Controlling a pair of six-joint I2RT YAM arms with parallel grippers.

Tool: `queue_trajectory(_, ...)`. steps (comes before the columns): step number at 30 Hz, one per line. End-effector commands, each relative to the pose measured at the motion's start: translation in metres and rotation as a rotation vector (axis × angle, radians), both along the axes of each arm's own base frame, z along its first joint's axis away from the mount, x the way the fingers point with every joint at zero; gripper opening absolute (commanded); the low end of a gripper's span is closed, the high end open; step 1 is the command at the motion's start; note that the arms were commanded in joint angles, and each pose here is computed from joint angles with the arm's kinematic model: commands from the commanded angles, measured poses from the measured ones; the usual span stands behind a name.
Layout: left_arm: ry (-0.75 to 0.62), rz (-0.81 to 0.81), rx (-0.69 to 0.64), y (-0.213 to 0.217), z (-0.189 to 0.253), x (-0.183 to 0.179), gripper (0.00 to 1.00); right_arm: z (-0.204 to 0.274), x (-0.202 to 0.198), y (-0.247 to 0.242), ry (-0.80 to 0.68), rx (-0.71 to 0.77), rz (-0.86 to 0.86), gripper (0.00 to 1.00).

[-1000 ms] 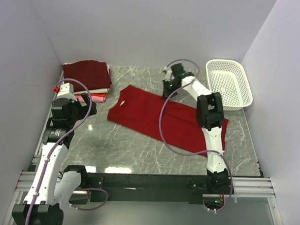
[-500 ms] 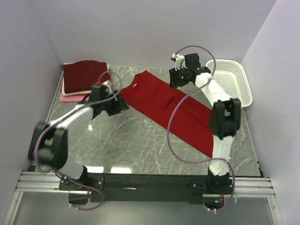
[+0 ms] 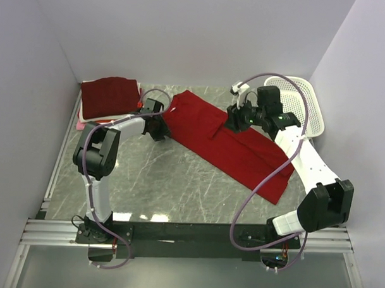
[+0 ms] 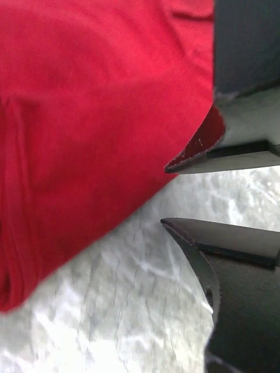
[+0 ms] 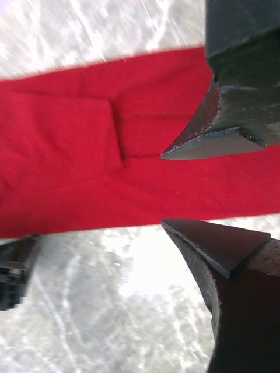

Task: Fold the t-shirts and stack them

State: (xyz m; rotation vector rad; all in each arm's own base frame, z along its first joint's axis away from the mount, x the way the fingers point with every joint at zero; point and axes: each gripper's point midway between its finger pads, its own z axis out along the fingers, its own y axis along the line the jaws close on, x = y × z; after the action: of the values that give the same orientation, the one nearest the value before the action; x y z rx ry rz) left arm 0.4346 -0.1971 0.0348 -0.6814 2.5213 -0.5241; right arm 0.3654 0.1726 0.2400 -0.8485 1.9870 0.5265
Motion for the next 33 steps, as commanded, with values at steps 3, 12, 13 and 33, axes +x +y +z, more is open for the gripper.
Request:
queue_trajectory(3, -0.001, 0.080, 0.079, 0.012, -0.006, 0.013, 0.36, -0.005, -0.012, 0.001, 0.007, 0.013, 0.036, 0.52)
queue_trajectory(12, -0.029, 0.078, 0.253, 0.038, -0.006, 0.055, 0.00, -0.005, -0.035, 0.005, 0.014, 0.006, 0.120, 0.52)
queue_trajectory(13, -0.039, 0.067, 0.281, 0.042, -0.003, 0.060, 0.01, -0.009, -0.041, 0.009, 0.019, -0.007, 0.148, 0.52)
queue_trajectory(33, -0.548, -0.174, 0.167, 0.065, 0.209, 0.105, 0.55, -0.172, -0.094, 0.039, 0.018, -0.726, 0.172, 0.57)
